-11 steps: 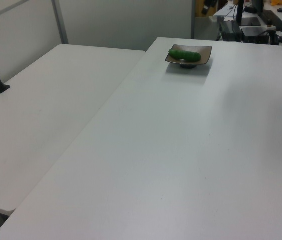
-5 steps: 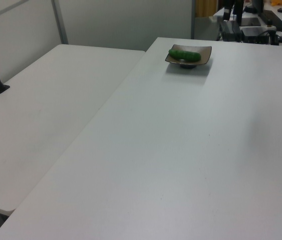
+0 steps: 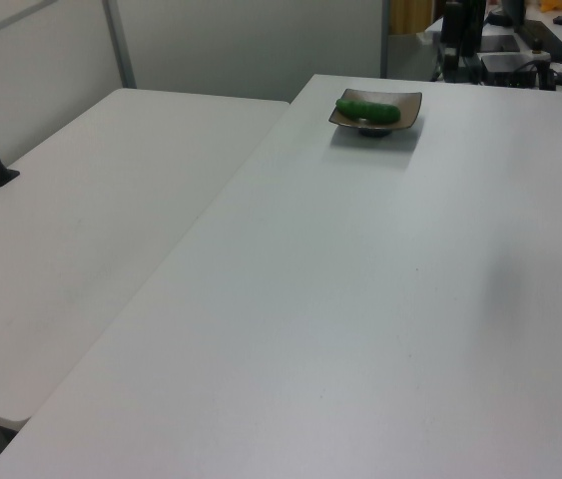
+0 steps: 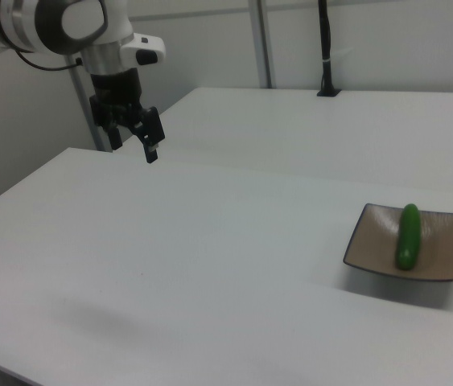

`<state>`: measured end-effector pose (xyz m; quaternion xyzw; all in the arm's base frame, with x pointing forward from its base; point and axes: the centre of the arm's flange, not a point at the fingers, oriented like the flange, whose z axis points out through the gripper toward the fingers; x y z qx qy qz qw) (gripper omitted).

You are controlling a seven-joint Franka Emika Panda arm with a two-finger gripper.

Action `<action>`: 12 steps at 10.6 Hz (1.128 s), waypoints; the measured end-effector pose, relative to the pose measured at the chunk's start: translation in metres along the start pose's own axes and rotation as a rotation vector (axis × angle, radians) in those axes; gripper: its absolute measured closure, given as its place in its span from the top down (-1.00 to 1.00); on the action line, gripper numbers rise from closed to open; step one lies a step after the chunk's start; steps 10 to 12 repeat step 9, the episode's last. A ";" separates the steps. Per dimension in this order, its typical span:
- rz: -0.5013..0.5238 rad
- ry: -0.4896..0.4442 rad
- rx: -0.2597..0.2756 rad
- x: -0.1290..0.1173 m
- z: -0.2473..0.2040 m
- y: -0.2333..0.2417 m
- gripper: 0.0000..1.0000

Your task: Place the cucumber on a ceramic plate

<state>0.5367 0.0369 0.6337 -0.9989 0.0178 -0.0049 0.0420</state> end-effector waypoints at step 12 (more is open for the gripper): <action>-0.046 0.139 -0.003 0.045 0.027 0.007 1.00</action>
